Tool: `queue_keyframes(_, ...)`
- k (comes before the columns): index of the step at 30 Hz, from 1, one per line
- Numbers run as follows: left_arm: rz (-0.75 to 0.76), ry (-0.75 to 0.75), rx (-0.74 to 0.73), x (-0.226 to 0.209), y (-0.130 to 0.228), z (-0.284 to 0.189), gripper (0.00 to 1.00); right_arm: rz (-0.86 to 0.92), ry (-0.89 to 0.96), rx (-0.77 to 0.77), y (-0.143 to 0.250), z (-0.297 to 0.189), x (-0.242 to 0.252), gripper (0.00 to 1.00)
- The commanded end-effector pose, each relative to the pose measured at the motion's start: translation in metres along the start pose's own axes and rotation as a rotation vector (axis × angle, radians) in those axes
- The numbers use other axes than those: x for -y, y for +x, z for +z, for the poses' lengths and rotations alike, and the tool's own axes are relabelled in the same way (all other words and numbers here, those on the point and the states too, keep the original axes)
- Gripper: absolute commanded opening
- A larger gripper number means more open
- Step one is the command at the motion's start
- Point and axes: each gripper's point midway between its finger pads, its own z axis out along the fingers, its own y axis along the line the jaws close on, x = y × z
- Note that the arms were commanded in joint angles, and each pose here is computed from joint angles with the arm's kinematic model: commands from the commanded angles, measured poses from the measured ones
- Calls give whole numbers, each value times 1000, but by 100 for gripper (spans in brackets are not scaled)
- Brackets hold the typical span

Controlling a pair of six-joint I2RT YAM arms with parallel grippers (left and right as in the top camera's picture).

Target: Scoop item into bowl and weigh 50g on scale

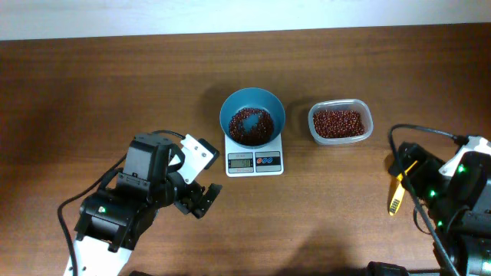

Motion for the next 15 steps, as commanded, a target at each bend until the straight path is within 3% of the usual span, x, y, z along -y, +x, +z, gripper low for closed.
queue_keyframes(1, 22, 15, 6, 3, -2, 0, 99, -94, 36, 54, -2, -12, 9, 99)
queue_keyframes(6, 22, 15, 6, 3, -2, 0, 99, -154, -12, 207, 8, -16, 13, 99)
queue_keyframes(11, 22, 15, 6, 3, -2, 0, 99, -157, -98, 350, 39, 14, 14, 99)
queue_keyframes(15, 22, 15, 6, 3, -2, 0, 99, -259, -157, 445, 52, 31, 6, 99)
